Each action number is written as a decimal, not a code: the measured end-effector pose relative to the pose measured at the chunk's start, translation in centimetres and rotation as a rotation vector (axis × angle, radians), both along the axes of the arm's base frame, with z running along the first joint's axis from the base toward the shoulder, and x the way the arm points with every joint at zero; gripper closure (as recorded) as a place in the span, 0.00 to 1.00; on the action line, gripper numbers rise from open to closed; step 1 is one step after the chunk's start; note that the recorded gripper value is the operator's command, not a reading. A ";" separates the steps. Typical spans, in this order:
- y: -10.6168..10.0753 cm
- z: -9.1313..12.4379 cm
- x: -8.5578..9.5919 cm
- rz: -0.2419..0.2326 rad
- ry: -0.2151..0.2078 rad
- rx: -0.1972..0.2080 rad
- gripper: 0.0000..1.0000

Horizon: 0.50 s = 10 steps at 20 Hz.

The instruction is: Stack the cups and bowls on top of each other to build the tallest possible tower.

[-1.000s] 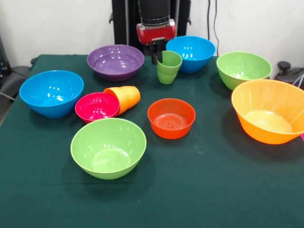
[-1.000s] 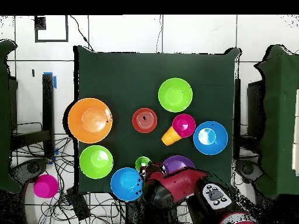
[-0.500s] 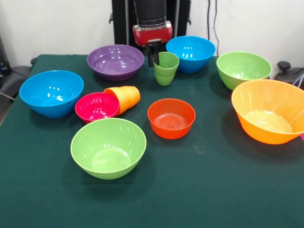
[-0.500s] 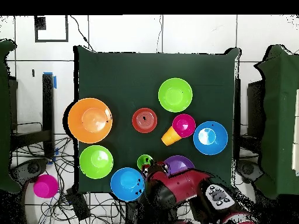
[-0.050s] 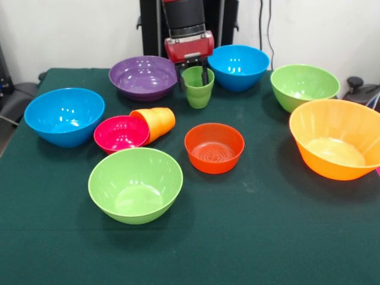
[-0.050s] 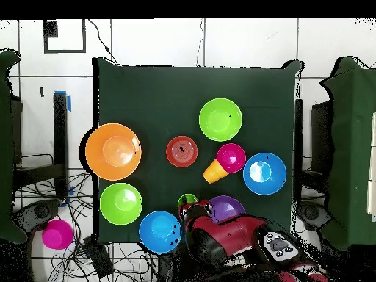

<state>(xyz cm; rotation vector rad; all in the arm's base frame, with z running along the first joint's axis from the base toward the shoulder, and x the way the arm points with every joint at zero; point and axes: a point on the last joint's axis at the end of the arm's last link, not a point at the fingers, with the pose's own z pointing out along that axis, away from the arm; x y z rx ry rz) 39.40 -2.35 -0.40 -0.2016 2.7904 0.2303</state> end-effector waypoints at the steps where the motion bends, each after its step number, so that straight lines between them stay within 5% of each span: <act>1: -0.1 -0.2 -0.2 -0.005 0.003 0.003 0.00; 10: -3.0 2.0 0.9 -0.079 0.040 -0.007 0.00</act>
